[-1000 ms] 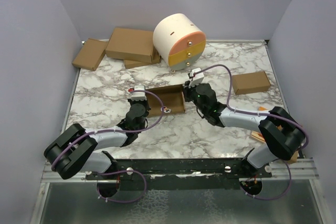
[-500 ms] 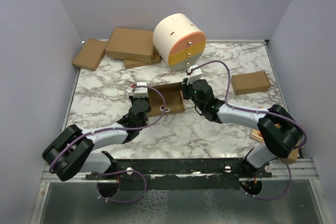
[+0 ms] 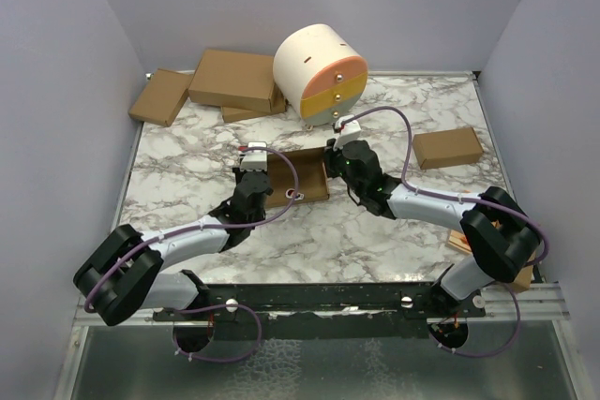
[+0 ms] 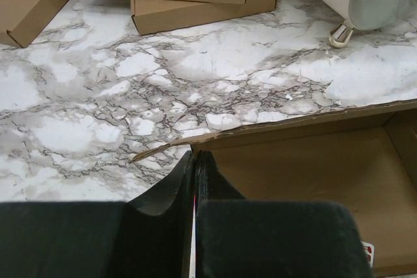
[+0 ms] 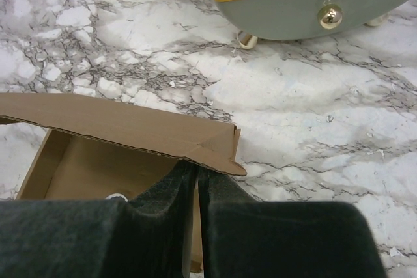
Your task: Fold the paper box
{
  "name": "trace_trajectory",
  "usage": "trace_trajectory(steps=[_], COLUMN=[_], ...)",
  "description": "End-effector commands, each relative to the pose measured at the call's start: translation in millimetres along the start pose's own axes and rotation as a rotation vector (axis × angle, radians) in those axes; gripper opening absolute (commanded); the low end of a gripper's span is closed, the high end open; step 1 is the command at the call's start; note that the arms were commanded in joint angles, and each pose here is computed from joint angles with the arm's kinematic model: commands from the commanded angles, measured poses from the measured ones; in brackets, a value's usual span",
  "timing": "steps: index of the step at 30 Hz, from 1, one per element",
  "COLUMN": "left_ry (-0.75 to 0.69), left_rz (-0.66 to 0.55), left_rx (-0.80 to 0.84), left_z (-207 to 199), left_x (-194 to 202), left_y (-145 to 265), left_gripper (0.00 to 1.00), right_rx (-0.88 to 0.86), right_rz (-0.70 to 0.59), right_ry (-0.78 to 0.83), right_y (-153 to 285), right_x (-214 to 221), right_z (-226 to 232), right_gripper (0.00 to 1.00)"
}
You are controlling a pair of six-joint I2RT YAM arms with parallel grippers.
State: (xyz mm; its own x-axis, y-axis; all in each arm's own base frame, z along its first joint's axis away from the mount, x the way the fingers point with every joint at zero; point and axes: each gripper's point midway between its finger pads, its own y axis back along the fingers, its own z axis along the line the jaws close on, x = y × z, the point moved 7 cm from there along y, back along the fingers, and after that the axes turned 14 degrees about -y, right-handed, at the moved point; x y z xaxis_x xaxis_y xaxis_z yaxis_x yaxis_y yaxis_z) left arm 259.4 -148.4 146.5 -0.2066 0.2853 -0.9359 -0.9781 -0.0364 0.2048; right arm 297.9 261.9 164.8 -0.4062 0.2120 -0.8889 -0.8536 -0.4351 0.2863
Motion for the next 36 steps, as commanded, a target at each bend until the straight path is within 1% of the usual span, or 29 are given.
trace_trajectory(steps=[1,18,28,36], left_ry=[0.047,0.041,0.028,0.038], left_rz=[-0.047,-0.037,-0.023,-0.004], left_rx=[0.180,0.179,0.187,0.204], left_z=[-23.4,-21.1,-16.6,-14.7], left_x=[-17.3,-30.9,-39.1,-38.3], left_y=[6.8,2.1,-2.5,-3.3], left_gripper=[0.00,0.00,0.00,0.00], right_rx=[-0.157,-0.152,-0.151,-0.149], right_rz=[0.188,0.154,0.182,0.218], right_ry=[-0.033,-0.017,-0.005,-0.026], right_y=[7.4,-6.8,-13.9,-14.2], right_x=[29.7,6.7,0.5,2.5], right_z=[26.9,40.7,46.6,47.9], right_gripper=[0.06,0.06,0.06,0.06])
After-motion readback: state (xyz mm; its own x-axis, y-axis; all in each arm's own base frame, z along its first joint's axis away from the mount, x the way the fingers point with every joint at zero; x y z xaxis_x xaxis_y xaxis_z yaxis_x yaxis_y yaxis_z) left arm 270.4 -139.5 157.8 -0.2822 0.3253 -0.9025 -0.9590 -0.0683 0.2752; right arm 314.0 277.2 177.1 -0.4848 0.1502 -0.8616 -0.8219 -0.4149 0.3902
